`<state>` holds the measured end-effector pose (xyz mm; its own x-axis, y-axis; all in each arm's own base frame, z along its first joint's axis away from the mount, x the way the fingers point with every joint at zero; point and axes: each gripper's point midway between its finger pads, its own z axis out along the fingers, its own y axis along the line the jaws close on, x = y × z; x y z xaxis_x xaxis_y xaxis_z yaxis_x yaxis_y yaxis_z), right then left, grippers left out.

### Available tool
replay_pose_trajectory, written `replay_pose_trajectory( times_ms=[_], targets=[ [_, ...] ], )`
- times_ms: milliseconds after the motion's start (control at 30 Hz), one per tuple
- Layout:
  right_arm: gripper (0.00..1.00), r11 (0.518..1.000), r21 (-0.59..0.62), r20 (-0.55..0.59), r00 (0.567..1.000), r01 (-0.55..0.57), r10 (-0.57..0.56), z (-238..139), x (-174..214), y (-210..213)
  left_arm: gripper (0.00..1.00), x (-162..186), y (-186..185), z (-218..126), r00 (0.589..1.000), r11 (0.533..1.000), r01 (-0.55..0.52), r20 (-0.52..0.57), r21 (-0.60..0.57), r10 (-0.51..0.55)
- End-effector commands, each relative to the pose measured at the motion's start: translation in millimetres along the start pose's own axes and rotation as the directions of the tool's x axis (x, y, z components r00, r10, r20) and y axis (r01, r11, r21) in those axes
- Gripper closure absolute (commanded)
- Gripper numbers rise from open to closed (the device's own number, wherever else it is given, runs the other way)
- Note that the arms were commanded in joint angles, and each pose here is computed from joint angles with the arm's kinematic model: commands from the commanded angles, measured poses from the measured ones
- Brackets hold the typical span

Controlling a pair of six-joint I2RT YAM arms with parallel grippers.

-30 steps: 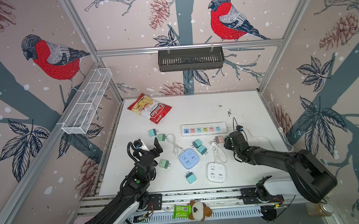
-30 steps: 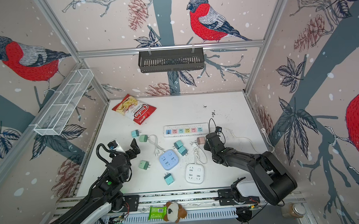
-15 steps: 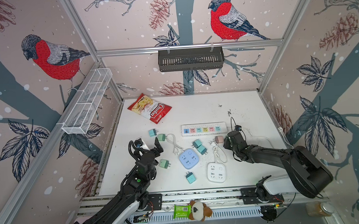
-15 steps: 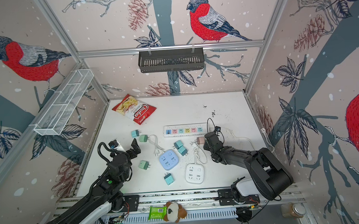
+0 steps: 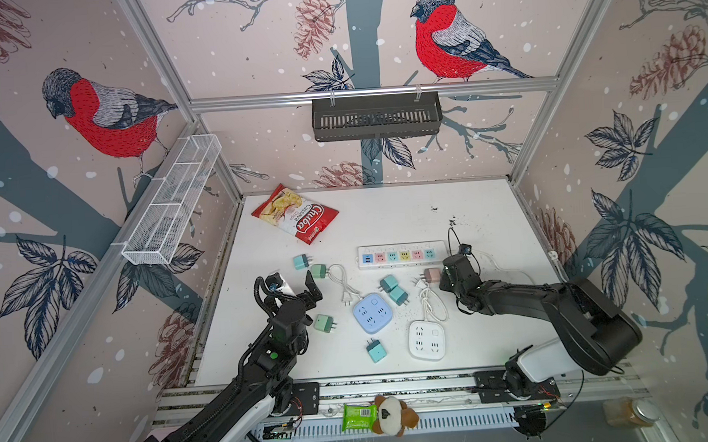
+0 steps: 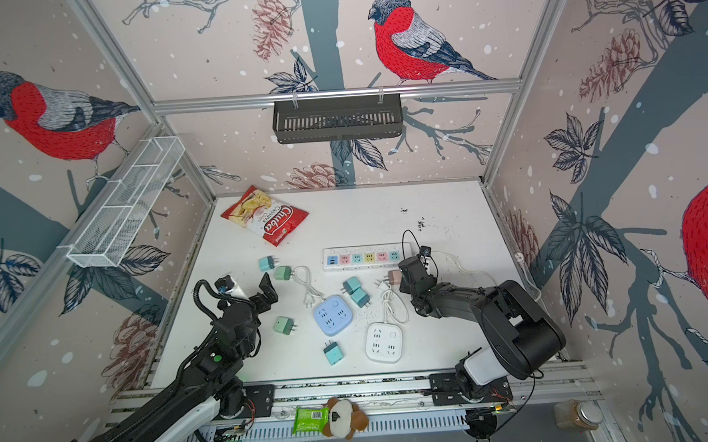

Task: Insert the plug
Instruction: 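Grasp the mint-green charger with the right gripper while the left arm draws back, then lift the green charger with the right gripper toward the left gripper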

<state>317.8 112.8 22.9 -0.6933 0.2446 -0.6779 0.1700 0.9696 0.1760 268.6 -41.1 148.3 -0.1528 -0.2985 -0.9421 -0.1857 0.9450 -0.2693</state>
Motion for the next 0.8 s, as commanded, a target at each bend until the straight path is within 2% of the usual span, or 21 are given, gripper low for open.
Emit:
replay_pose_trajectory(
  times_ms=[0, 267, 400, 467, 567, 600, 767],
  targets=[
    [0.60, 1.000, 0.016, -0.013, 1.000, 0.013, -0.013, 0.3, 4.0, -2.0, 0.03, -11.3, -3.5, 0.0, 0.998, 0.999, 0.042, 0.037, 0.009, -0.042],
    [0.73, 1.000, 0.007, 0.025, 1.000, 0.009, -0.009, -10.8, -1.3, -0.6, 0.02, -11.5, -7.9, 0.8, 0.999, 0.999, 0.031, 0.030, 0.026, -0.032],
    [0.78, 0.999, -0.032, 0.103, 0.995, 0.010, -0.007, -30.1, -15.3, 10.6, 0.02, -18.1, -24.6, -0.2, 1.000, 0.995, 0.025, 0.008, 0.097, -0.026],
    [0.80, 0.998, -0.060, 0.157, 0.988, 0.020, -0.010, -42.8, -24.1, 18.9, 0.02, -23.9, -40.8, -1.9, 0.999, 0.985, 0.034, -0.009, 0.168, -0.033],
    [0.83, 0.993, -0.108, 0.261, 0.965, 0.045, -0.016, -66.9, -37.2, 32.7, 0.03, -32.6, -79.3, -10.0, 0.998, 0.938, 0.043, -0.060, 0.344, -0.024],
    [0.85, 0.990, -0.130, 0.295, 0.955, 0.053, -0.013, -74.6, -41.3, 37.9, 0.03, -35.7, -86.2, -12.0, 0.997, 0.928, 0.053, -0.075, 0.370, -0.027],
    [0.93, 0.958, -0.258, 0.465, 0.885, 0.122, 0.013, -120.4, -61.6, 61.2, 0.02, -55.1, -118.7, -30.3, 0.999, 0.843, 0.036, -0.042, 0.536, -0.016]
  ],
)
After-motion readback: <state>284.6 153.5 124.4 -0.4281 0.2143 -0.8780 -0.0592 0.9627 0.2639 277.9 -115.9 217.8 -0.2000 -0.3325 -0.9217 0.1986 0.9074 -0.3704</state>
